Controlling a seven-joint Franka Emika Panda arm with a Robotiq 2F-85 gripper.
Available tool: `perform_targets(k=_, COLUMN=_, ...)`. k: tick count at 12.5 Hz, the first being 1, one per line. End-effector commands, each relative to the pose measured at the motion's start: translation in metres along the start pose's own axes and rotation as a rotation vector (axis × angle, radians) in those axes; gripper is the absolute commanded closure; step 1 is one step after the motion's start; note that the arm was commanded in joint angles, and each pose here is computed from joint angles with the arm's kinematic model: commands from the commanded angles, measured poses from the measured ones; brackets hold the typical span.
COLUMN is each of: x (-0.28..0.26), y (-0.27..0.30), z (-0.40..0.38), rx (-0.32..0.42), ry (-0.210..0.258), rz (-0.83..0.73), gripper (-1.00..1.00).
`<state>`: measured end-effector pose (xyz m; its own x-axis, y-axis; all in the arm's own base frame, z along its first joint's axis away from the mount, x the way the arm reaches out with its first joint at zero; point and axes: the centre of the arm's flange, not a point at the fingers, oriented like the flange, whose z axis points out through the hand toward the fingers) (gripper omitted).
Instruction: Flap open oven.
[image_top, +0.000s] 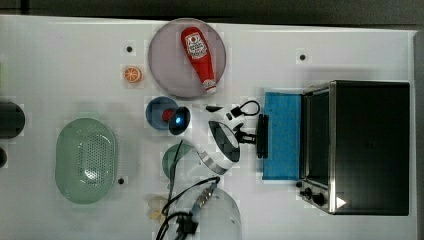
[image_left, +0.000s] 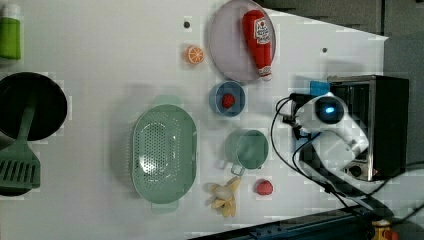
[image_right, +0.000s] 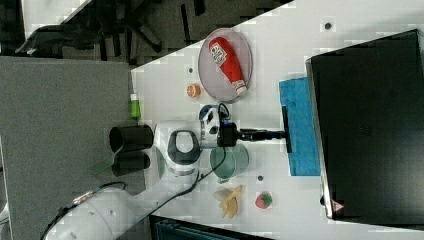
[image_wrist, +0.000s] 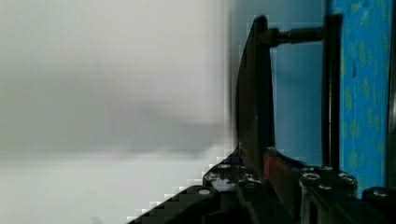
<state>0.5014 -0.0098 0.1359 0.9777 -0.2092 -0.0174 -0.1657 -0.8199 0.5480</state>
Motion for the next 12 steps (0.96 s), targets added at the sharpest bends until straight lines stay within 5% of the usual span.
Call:
perform_targets(k=1, x=0.035, y=0.052, z=-0.106, rx=0.211, ry=0.078, rz=0.324, gripper=0.65)
perform_targets(k=9, x=0.011, y=0.164, z=-0.262, rx=0.543, ry=-0.136, rz=0.674, gripper=0.65)
perform_targets(k=12, x=0.000, y=0.205, z=-0.312, rx=0.568, ry=-0.164, rz=0.694, gripper=0.65)
